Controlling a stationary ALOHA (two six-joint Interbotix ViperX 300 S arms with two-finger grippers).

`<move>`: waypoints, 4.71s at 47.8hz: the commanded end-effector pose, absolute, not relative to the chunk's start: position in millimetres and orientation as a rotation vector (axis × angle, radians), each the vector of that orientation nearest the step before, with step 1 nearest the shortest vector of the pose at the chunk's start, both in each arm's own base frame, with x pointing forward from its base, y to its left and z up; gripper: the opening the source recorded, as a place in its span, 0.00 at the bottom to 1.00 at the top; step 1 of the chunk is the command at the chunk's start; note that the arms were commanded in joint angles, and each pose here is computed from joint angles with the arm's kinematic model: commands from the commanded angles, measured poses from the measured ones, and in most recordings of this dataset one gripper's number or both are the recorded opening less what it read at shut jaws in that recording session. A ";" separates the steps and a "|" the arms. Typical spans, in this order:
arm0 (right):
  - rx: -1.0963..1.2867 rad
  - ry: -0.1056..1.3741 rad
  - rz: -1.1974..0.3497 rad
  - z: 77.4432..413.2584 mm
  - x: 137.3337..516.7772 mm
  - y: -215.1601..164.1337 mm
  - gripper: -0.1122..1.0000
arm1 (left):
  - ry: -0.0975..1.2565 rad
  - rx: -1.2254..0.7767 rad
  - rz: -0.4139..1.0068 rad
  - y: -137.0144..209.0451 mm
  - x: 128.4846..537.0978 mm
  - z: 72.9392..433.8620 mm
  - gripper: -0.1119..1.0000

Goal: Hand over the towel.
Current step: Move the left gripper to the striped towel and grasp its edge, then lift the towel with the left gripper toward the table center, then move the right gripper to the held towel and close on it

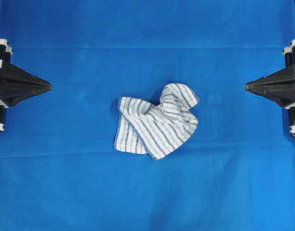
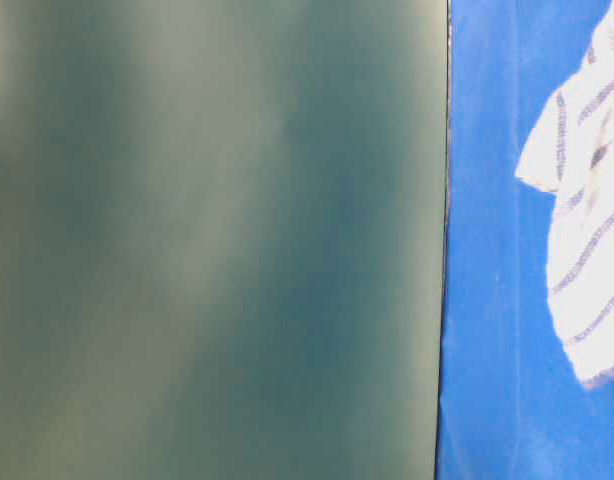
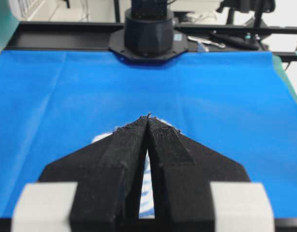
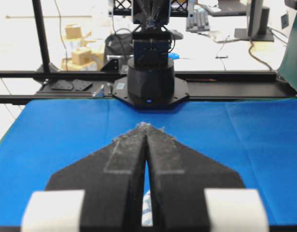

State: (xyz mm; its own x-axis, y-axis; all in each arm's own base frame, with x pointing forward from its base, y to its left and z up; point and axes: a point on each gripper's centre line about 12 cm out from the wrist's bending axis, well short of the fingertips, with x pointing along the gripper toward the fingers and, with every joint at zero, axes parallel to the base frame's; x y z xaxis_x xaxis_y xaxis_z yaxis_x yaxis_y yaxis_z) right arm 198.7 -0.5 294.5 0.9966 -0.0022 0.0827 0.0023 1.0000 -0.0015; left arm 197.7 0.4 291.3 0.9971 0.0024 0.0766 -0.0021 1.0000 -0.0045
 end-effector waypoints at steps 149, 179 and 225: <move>0.029 0.023 0.002 284.6 209.2 0.6 0.10 | 0.100 0.167 0.054 21.6 376.2 310.5 0.18; 0.028 0.046 -0.019 282.5 231.0 -4.3 0.41 | 0.090 0.157 0.052 20.5 377.0 312.0 0.18; -0.037 0.182 -0.063 263.1 395.3 -29.3 0.75 | 0.087 0.153 0.030 11.8 376.7 311.7 0.18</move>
State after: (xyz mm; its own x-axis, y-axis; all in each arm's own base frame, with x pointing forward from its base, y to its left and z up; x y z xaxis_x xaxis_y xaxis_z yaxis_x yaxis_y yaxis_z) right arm 389.9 -28.2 249.3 0.9743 -0.0638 -0.2162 0.0558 0.9975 -0.0428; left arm 378.9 14.8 297.8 0.9906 0.0433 -0.1301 -0.0228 0.9877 0.1548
